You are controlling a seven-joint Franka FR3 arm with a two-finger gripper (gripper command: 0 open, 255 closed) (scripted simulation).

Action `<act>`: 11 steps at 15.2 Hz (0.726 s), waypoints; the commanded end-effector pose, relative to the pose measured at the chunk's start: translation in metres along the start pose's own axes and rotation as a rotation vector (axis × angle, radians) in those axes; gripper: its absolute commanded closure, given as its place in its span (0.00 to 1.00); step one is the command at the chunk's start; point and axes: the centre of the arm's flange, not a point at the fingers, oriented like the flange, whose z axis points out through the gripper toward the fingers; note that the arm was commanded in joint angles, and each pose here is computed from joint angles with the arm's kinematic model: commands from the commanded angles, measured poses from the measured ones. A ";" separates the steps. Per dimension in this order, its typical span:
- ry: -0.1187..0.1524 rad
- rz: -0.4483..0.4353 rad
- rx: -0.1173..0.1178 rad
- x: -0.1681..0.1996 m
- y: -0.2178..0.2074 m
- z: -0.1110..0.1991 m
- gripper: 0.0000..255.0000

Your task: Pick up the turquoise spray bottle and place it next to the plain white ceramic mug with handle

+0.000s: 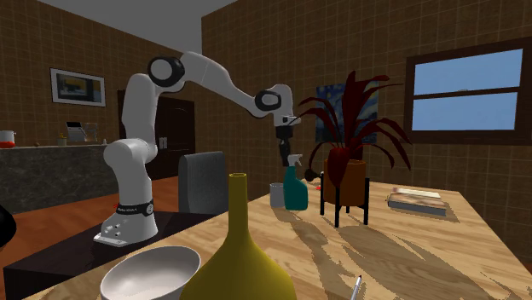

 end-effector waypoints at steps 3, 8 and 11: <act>0.001 0.000 0.000 0.000 -0.001 0.011 1.00; 0.001 0.000 0.000 0.000 -0.001 0.011 1.00; 0.001 0.000 0.000 0.000 -0.001 0.011 0.00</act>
